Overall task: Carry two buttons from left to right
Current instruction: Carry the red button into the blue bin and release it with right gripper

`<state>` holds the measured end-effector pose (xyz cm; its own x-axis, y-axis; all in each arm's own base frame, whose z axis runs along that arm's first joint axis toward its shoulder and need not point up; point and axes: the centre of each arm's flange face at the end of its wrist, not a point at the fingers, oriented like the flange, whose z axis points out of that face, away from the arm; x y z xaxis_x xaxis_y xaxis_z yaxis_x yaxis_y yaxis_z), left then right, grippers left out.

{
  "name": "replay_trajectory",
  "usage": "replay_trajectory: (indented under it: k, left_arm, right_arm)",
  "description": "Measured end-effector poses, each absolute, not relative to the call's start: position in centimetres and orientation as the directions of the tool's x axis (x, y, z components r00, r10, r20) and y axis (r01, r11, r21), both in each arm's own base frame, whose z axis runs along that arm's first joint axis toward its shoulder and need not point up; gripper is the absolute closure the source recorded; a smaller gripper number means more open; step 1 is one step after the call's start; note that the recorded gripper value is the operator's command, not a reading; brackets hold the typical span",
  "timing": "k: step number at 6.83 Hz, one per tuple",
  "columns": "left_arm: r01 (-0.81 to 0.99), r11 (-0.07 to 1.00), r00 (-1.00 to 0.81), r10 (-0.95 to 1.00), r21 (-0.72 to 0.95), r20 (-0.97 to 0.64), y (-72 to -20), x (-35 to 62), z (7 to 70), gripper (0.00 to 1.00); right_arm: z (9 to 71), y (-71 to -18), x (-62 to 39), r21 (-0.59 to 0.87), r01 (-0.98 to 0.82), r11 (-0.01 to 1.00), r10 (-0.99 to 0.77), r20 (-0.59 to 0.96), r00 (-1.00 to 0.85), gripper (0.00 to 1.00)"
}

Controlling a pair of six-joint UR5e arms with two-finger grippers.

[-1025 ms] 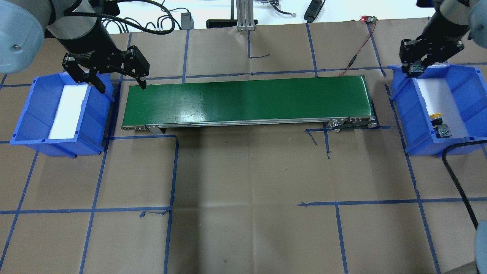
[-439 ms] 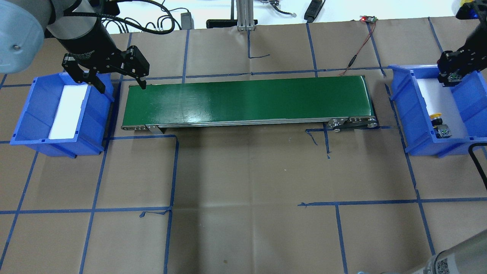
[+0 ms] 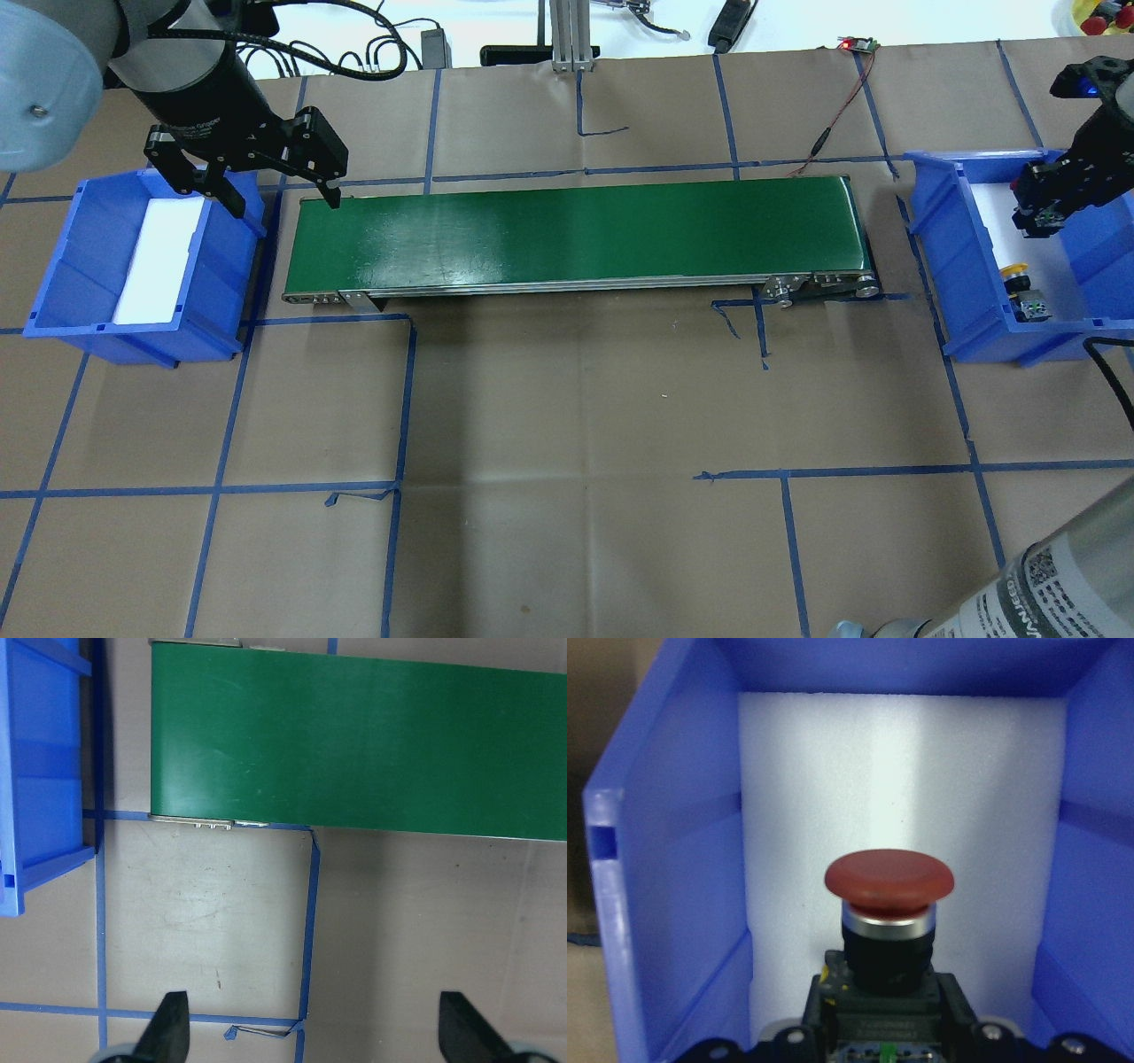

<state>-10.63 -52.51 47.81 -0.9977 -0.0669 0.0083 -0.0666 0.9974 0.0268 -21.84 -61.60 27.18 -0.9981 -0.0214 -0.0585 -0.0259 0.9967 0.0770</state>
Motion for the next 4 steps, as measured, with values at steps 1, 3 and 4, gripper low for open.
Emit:
replay_trajectory:
  k: [1, 3, 4]
  left_arm:
    - [-0.067, 0.997, -0.998, -0.067, 0.027, 0.008, -52.5, -10.6, 47.8, 0.0]
    - [-0.068, 0.997, -0.998, -0.068, 0.027, 0.008, -52.5, -10.6, 47.8, 0.0]
    - [-0.068, 0.997, -0.998, -0.068, 0.027, 0.008, -52.5, -10.6, 47.8, 0.0]
  right_arm:
    - [25.4, -61.6, -21.9, 0.09, -0.024, 0.996, -0.018, -0.067, -0.998, 0.96]
    - [22.8, -62.2, -22.0, 0.095, -0.021, 0.995, -0.014, -0.073, -0.997, 0.87]
    - [22.1, -62.4, -22.1, 0.095, -0.022, 0.995, -0.015, -0.074, -0.997, 0.33]
